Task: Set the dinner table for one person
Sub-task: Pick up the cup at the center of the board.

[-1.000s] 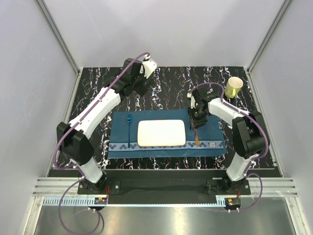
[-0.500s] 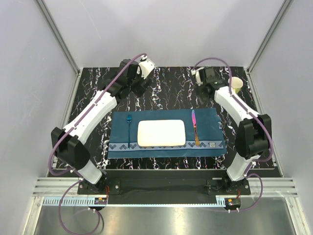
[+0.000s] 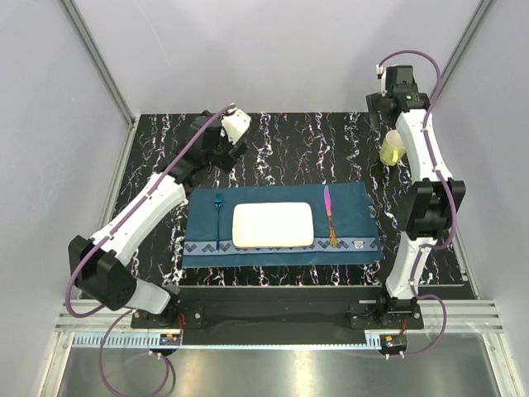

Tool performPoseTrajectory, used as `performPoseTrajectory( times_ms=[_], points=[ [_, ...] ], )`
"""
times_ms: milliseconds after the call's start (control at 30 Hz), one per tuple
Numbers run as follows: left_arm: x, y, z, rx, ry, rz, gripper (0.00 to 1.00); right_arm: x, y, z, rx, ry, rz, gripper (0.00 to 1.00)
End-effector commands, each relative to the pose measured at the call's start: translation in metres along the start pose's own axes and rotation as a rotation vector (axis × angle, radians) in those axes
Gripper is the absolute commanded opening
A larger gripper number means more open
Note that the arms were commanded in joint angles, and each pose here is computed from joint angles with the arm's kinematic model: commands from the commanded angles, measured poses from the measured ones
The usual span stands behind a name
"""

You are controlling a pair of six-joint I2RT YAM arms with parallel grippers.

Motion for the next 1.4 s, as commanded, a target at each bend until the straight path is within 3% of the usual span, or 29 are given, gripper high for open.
performPoseTrajectory(
  times_ms=[0,333,600,833,1133,1367],
  points=[
    [0.012,0.013,0.014,0.033,0.065,-0.102,0.99,-0.007,-0.001,-0.001,-0.013,0.02,0.045,0.93],
    [-0.007,0.01,0.012,0.036,0.098,-0.067,0.99,-0.055,-0.022,-0.035,-0.132,-0.104,0.129,0.9],
    [-0.029,0.039,0.014,0.054,0.116,-0.096,0.99,-0.057,-0.009,-0.054,-0.139,-0.172,0.088,0.91],
    [-0.049,0.055,0.013,0.061,0.121,-0.104,0.99,-0.069,-0.035,-0.076,-0.159,-0.187,0.142,0.89],
    [-0.057,0.049,0.008,0.065,0.115,-0.082,0.99,-0.083,-0.065,-0.083,-0.186,-0.105,0.24,0.86],
    [-0.06,0.039,0.008,0.078,0.127,-0.06,0.99,-0.084,-0.051,-0.068,-0.208,0.031,0.187,0.88]
  ],
)
Point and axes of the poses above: each gripper's point midway between its finger pads, its own x axis back along the fingers, its own z axis along the line the jaws close on, y = z × x, the point moved 4 cm from there along x, back along the fingers, and after that the axes turned 10 degrees about x, right-handed, at the moved point
